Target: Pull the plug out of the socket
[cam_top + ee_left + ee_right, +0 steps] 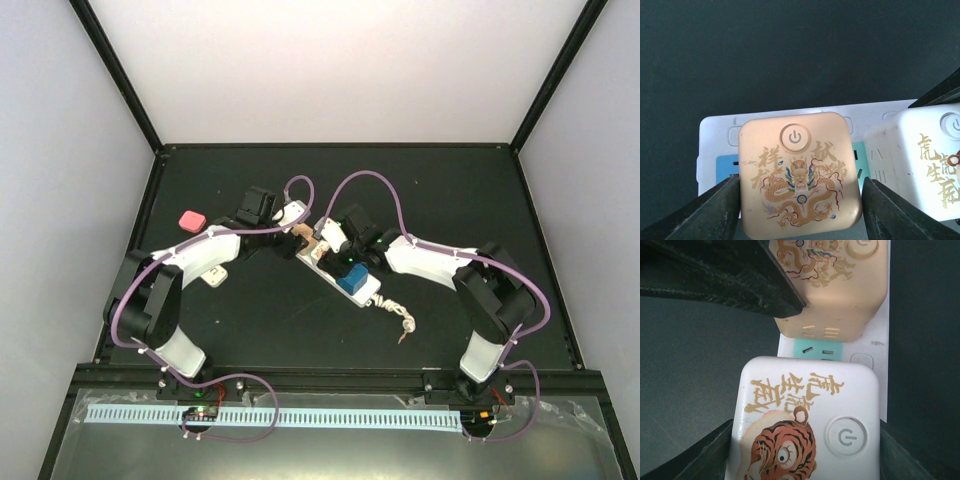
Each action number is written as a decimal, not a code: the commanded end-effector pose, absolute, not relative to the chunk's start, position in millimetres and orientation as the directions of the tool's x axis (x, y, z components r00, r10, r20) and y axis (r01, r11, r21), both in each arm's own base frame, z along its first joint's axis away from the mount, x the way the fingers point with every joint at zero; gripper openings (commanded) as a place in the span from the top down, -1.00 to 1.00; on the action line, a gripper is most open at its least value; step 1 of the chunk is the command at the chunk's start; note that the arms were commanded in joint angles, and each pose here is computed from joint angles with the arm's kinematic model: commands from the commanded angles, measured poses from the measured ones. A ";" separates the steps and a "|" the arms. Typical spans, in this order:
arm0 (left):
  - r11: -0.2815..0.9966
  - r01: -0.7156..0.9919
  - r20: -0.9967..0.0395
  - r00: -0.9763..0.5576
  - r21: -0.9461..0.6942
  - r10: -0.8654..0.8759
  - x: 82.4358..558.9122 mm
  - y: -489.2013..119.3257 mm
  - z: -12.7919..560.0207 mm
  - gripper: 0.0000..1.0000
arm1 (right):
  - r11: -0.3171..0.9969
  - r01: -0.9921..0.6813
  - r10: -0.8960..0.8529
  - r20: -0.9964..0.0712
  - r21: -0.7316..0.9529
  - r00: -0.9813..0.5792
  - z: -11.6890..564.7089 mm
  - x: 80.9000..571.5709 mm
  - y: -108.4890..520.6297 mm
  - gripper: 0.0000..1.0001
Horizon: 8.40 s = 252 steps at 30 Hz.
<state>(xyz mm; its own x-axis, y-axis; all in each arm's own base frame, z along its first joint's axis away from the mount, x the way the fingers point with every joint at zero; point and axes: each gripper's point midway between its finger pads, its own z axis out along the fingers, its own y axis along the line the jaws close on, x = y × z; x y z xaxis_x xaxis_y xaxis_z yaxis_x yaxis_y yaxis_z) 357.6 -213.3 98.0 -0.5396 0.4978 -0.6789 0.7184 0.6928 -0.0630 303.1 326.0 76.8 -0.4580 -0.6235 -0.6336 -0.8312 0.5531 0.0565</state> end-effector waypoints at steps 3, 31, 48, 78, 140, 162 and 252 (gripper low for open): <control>0.693 0.718 -0.666 -0.552 -0.073 0.501 359.4 -218.6 100.0 -0.40 | 0.561 -0.826 -0.624 -0.629 0.053 -0.464 64.9 305.6 325.6 -0.21; 0.654 0.755 -0.740 -0.469 -0.053 0.482 356.5 -234.6 145.6 0.08 | 0.584 -0.811 -0.647 -0.584 0.032 -0.489 40.9 305.0 314.9 0.08; 0.688 0.723 -0.761 -0.484 -0.069 0.432 360.8 -220.1 173.5 0.15 | 0.600 -0.800 -0.658 -0.552 0.027 -0.512 29.9 306.1 311.0 0.17; 0.586 0.568 -0.284 -0.533 0.578 0.797 418.8 -33.4 159.1 0.19 | 0.589 -0.807 -0.656 -0.562 0.035 -0.503 37.8 305.3 313.9 0.14; 0.242 0.642 0.168 -0.509 0.727 0.844 437.8 -6.6 71.4 -0.53 | 0.590 -0.806 -0.657 -0.556 0.042 -0.510 35.8 304.9 314.1 0.09; 0.572 0.586 -0.265 -0.528 0.574 0.807 420.9 -59.2 135.8 -0.97 | 0.554 -0.829 -0.619 -0.630 0.073 -0.469 68.8 300.9 325.0 -0.47; 0.705 0.702 -0.526 -0.639 -0.103 0.560 339.8 -227.1 104.7 -0.27 | 0.592 -0.802 -0.617 -0.595 0.079 -0.515 53.6 278.3 315.2 -0.03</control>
